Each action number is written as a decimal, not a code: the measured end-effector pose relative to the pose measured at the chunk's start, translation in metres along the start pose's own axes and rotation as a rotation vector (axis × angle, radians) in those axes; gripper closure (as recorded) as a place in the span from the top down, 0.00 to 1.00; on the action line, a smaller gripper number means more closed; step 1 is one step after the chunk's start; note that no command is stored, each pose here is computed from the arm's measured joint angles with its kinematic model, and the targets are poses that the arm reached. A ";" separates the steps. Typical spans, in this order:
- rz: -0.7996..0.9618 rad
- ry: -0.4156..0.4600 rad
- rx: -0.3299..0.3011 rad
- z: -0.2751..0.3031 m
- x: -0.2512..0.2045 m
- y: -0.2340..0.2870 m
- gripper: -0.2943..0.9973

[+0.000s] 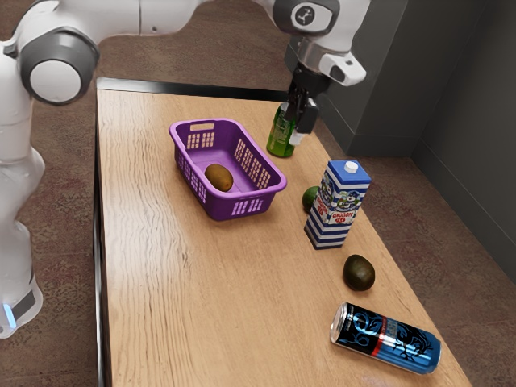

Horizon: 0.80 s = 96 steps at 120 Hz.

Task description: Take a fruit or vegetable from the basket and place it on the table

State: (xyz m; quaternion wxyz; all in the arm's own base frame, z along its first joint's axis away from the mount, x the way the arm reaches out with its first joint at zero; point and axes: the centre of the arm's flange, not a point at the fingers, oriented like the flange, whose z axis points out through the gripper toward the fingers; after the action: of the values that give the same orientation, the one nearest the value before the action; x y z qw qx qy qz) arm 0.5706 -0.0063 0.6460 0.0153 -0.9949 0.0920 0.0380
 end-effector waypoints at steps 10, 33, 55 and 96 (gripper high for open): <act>0.084 -0.026 0.019 0.004 -0.005 -0.008 0.77; 0.349 -0.098 0.014 0.016 -0.012 -0.006 0.77; 0.565 -0.144 -0.080 0.040 -0.064 -0.016 0.77; 0.822 -0.172 -0.150 0.089 -0.094 -0.042 0.77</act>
State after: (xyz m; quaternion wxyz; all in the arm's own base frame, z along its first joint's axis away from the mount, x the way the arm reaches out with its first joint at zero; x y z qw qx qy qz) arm 0.4797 0.0550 0.5654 -0.0658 -0.8672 0.4761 0.1301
